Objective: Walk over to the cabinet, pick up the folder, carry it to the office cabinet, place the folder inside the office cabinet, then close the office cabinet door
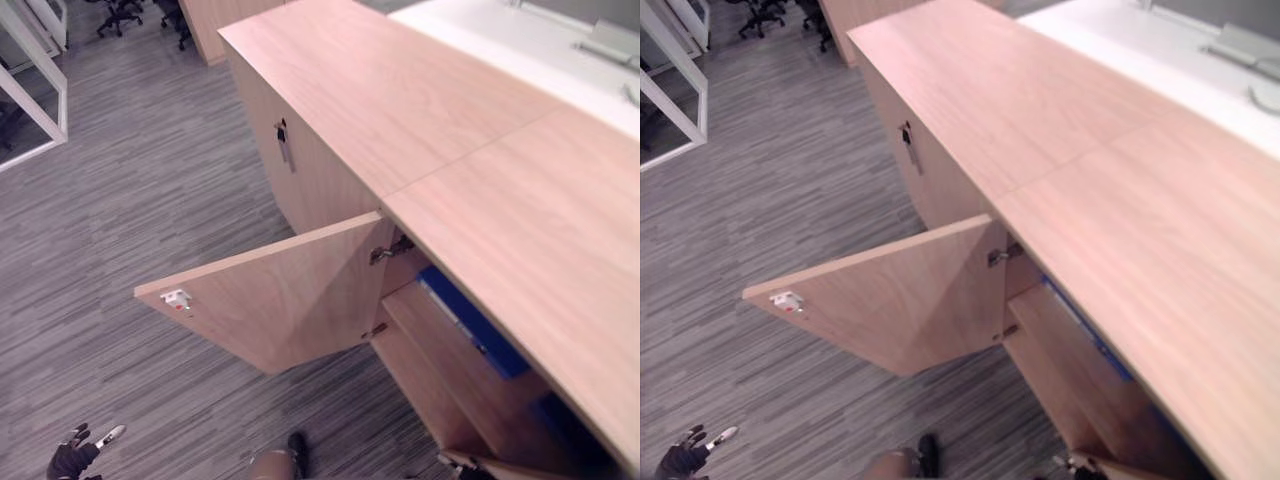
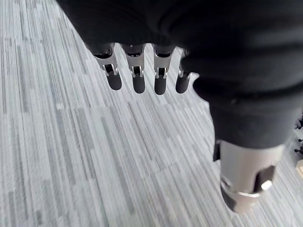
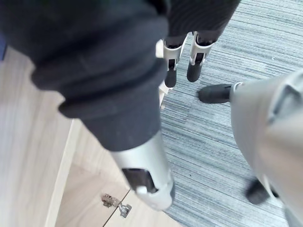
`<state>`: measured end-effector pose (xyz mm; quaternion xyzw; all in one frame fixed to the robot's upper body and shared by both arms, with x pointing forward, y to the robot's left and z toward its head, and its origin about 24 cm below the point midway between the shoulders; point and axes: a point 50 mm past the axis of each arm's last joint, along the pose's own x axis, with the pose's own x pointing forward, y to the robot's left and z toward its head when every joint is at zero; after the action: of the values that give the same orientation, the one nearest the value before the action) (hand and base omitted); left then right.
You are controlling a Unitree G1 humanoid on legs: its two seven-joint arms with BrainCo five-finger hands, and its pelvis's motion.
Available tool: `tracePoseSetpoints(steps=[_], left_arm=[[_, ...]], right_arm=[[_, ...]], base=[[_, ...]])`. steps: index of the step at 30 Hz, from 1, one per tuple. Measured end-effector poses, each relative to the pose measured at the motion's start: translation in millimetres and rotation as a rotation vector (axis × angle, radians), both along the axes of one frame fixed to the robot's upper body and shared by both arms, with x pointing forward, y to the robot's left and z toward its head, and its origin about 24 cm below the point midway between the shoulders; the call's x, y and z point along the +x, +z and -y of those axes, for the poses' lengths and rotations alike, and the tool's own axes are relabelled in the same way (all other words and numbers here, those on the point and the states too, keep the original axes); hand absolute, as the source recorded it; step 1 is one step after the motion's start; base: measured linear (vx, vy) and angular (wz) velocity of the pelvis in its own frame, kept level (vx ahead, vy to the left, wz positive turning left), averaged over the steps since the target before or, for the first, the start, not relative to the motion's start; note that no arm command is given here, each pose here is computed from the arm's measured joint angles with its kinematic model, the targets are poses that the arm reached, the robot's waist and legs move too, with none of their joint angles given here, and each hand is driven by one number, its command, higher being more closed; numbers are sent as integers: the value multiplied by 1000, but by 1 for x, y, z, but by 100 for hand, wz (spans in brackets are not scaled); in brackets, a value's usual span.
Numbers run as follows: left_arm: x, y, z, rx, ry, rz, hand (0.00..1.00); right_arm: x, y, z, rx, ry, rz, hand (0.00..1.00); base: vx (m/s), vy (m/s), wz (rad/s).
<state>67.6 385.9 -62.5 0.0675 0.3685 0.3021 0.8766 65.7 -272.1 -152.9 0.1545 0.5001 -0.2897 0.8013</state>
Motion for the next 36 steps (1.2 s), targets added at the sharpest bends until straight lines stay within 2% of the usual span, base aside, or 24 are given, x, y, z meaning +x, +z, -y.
tracePoseSetpoints(steps=[2,3,7,11,21,24,27,31,36], left_arm=[[1,0,0,1,18,12,0],[4,0,1,0,18,21,0],[15,2,1,6,3,39,0],[16,0,4,5,-20,24,0],[34,-5,24,-6,-177,-7,0],[51,4,35,25,-261,42,0],[72,6,46,34,-334,59,0],[115,32,51,118,-407,170,0],[110,46,51,243,-476,141,0]], right_arm=[[0,7,21,-42,-29,-3,0],[-1,7,22,-40,-38,-5,0],[-9,-2,3,16,-66,-28,0],[-8,-2,3,25,-40,-23,0],[-14,-4,-2,22,54,-61,0],[-14,-2,3,13,43,-58,0],[-6,0,3,24,-45,9,0],[-6,-6,-16,107,-192,66,0],[-21,-15,-42,152,-155,-7,0]], base=[[141,416,-5],[62,400,27],[-2,255,7],[-76,11,-30],[-65,-47,-3],[-71,79,-26],[-122,198,-72],[-226,278,-53],[-107,201,-67]])
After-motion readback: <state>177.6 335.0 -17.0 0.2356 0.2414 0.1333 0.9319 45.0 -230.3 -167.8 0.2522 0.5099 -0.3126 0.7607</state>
